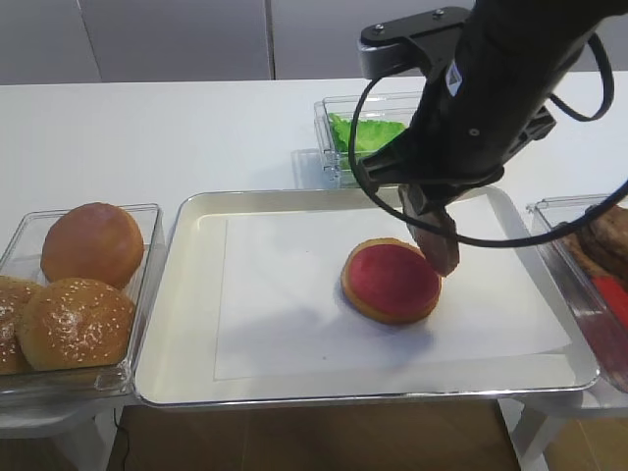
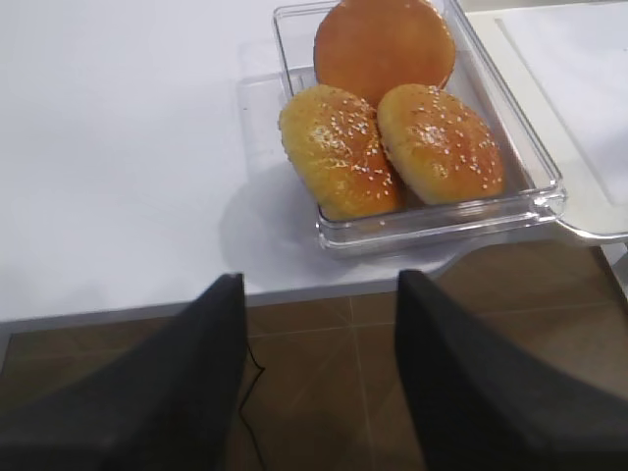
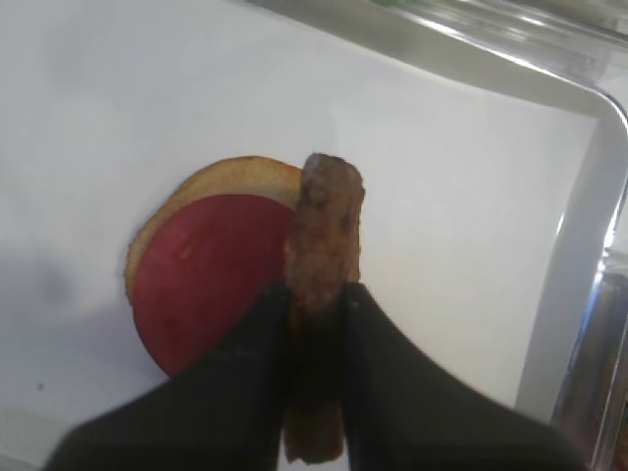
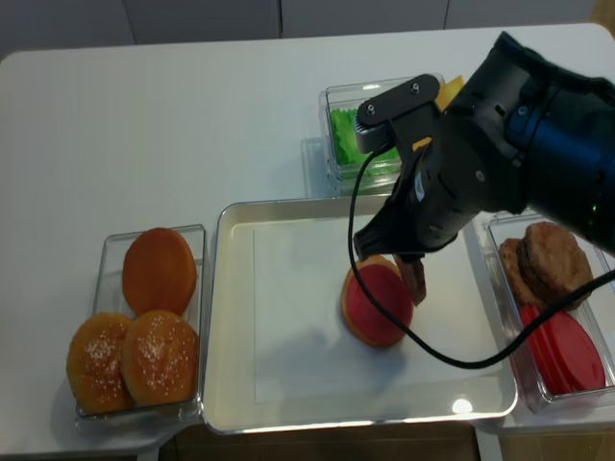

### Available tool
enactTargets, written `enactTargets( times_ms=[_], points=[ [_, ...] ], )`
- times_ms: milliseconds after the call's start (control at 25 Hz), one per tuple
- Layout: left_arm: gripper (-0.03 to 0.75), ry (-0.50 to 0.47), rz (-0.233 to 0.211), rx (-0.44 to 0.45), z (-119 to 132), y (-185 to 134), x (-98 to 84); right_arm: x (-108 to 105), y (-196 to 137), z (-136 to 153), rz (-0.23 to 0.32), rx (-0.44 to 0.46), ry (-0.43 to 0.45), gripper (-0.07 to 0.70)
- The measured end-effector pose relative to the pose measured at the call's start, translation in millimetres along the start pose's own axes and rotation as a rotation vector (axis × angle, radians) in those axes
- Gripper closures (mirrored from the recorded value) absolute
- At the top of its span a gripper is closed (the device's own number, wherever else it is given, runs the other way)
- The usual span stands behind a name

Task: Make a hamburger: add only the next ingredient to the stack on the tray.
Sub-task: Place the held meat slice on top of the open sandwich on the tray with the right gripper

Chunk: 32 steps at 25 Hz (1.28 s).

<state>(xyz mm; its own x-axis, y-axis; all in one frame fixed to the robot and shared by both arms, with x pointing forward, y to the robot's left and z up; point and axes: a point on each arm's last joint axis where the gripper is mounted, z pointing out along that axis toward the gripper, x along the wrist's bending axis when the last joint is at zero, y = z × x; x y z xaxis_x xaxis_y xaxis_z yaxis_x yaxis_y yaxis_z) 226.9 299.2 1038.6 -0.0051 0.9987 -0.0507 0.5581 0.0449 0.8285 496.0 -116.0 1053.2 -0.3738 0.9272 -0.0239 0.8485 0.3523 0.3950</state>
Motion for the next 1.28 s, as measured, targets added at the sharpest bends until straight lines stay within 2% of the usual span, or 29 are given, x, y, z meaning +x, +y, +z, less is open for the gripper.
enactTargets(
  times_ms=[360, 1280],
  points=[
    [0.346, 0.000, 0.000, 0.000, 0.0, 0.0, 0.0, 1.5, -0.7, -0.8, 0.015, 0.006, 0.018, 0.519],
    [0.346, 0.000, 0.000, 0.000, 0.0, 0.0, 0.0, 1.6, -0.6, -0.8, 0.012, 0.005, 0.019, 0.519]
  ],
)
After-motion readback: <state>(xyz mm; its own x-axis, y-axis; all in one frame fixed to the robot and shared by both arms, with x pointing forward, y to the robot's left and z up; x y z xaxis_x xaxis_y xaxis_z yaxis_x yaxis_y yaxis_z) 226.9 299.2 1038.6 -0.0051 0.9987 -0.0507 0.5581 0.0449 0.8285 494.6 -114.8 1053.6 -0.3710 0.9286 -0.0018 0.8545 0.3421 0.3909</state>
